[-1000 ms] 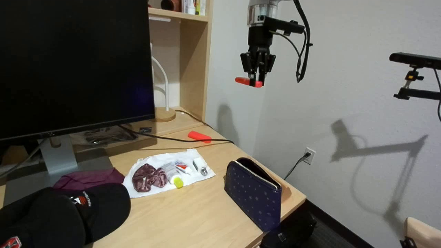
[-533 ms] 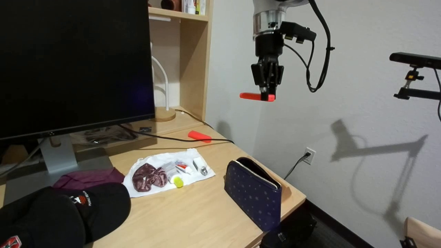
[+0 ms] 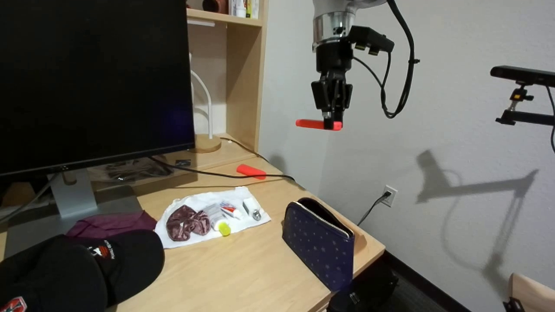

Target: Move the orange blocks to the front edge of the desk

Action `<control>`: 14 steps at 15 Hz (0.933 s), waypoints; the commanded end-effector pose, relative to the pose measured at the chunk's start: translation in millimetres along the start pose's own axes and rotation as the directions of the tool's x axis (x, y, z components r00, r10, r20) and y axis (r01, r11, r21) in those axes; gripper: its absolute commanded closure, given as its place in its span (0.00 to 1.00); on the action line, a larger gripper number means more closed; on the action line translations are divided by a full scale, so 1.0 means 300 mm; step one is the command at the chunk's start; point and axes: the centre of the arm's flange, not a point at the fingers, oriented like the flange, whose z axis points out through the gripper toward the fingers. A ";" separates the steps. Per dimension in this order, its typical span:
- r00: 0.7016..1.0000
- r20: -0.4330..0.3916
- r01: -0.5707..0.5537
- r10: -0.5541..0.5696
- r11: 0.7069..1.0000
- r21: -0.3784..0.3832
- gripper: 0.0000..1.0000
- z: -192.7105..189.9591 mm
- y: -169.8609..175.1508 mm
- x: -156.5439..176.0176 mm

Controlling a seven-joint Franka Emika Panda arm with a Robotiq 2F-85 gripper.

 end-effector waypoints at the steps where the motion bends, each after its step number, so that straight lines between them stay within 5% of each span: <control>1: 0.995 0.033 0.095 -0.095 0.995 -0.001 0.83 0.052 -0.182 -0.067; 11: 0.955 0.112 0.270 -0.274 0.961 0.055 0.83 0.300 -0.640 -0.286; 12: 0.952 0.144 0.268 -0.270 0.963 0.035 0.84 0.281 -0.619 -0.199; 13: 0.949 0.147 0.277 -0.279 0.960 0.034 0.61 0.290 -0.636 -0.213; 14: 0.948 0.147 0.279 -0.281 0.960 0.033 0.61 0.290 -0.641 -0.213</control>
